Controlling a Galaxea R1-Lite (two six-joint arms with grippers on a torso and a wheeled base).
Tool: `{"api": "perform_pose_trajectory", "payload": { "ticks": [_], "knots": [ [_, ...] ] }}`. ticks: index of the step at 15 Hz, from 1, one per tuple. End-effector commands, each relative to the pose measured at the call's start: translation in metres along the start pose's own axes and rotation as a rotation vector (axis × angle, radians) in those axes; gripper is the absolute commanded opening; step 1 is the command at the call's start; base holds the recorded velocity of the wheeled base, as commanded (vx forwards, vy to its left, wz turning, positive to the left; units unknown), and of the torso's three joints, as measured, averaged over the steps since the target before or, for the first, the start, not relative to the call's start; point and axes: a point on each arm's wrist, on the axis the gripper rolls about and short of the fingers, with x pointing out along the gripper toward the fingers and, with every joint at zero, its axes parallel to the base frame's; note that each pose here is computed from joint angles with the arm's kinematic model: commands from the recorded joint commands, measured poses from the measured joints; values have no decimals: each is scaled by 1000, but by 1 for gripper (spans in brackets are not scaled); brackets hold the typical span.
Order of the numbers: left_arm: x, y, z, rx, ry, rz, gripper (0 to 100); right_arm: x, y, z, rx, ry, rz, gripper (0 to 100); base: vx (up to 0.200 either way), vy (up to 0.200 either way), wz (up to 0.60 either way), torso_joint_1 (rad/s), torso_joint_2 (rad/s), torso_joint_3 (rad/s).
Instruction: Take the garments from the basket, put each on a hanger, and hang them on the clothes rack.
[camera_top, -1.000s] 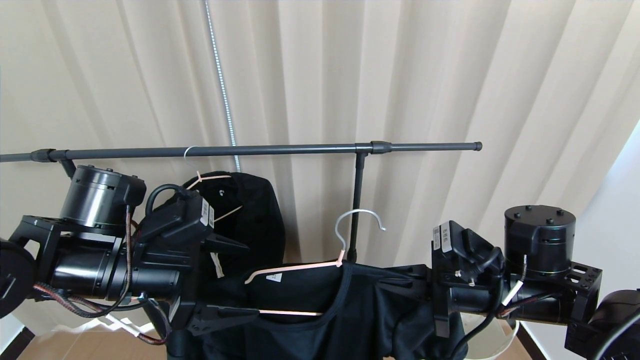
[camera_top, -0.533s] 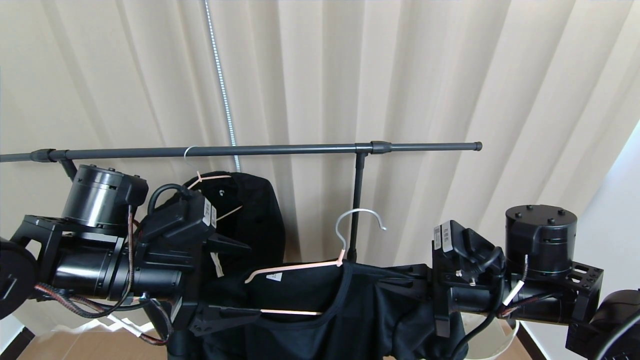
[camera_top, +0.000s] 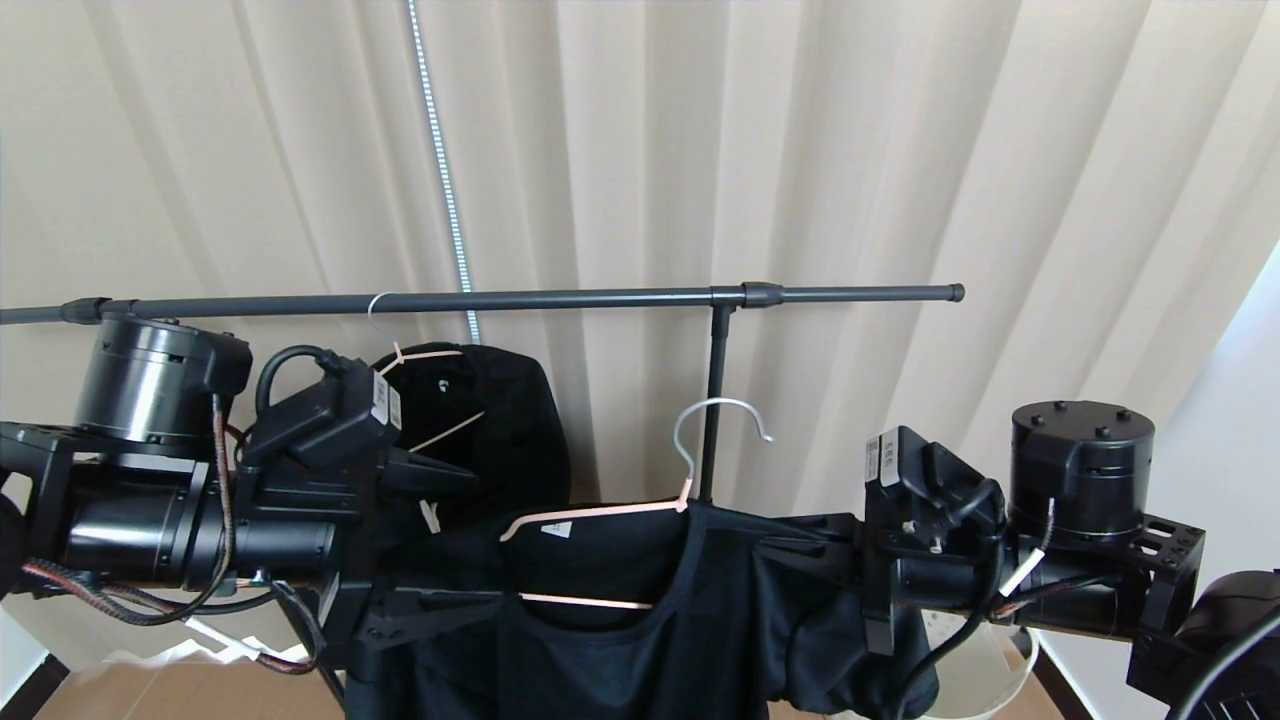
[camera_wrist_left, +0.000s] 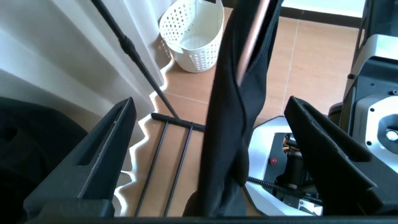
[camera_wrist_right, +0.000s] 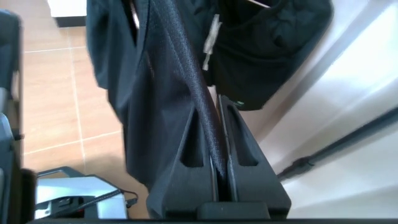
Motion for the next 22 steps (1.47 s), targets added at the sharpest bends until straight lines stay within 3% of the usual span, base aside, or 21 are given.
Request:
{"api": "perform_pose_trajectory", "payload": {
  "ticks": [1, 8, 12, 13, 22],
  "knots": [
    [-11, -4, 0, -1, -9, 33, 100, -1, 0, 0, -1, -1, -3, 0, 0, 0, 0, 0, 0, 0],
    [24, -4, 2, 4, 22, -83, 100, -1, 9, 3, -11, -9, 27, 0, 0, 0, 0, 0, 0, 0],
    [30, -5, 2, 3, 28, -103, 100, -4, 11, 6, -18, -32, 62, 0, 0, 0, 0, 0, 0, 0],
    [30, -5, 1, 2, 31, -101, 0, -4, 11, 6, -17, -31, 62, 0, 0, 0, 0, 0, 0, 0],
    [27, -7, 2, 19, 22, -99, 0, -2, 10, 4, -11, -21, 62, 0, 0, 0, 0, 0, 0, 0]
  ]
}}
